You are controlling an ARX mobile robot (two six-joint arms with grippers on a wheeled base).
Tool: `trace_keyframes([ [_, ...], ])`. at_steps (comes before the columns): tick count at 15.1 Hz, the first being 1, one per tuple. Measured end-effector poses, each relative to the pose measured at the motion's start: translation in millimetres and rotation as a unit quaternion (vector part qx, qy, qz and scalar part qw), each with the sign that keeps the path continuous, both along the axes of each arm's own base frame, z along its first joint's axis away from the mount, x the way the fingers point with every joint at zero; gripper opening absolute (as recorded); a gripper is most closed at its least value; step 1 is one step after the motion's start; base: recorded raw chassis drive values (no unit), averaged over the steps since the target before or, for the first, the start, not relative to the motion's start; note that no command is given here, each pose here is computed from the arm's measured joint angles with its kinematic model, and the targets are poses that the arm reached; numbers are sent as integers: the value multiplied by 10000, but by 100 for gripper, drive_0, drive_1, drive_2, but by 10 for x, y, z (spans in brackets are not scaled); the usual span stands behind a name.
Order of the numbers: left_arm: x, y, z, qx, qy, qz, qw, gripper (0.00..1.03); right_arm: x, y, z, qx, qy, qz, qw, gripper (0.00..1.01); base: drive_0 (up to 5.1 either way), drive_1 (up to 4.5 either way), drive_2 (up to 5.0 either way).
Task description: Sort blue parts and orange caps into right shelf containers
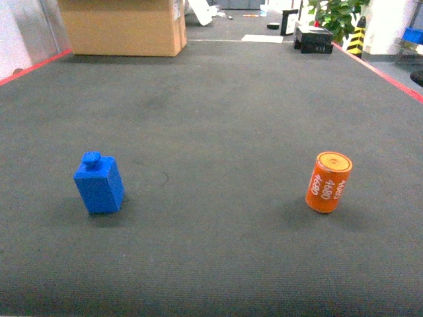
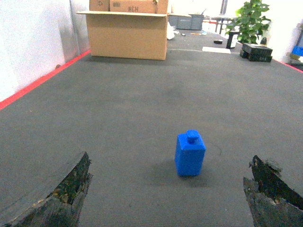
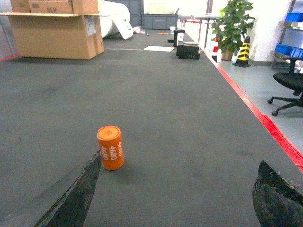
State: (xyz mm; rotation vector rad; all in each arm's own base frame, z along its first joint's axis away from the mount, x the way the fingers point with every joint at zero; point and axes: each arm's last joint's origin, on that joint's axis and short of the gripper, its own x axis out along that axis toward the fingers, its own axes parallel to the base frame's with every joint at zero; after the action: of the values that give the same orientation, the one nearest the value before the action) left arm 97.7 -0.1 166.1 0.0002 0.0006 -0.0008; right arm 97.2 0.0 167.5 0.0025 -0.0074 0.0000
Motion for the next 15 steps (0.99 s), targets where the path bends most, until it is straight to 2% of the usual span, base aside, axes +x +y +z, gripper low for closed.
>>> trace_keyframes([
  [15, 0, 0, -2, 0, 13, 0, 10000, 98, 0, 0, -4, 0, 21, 0, 10000, 98, 0, 0, 0],
])
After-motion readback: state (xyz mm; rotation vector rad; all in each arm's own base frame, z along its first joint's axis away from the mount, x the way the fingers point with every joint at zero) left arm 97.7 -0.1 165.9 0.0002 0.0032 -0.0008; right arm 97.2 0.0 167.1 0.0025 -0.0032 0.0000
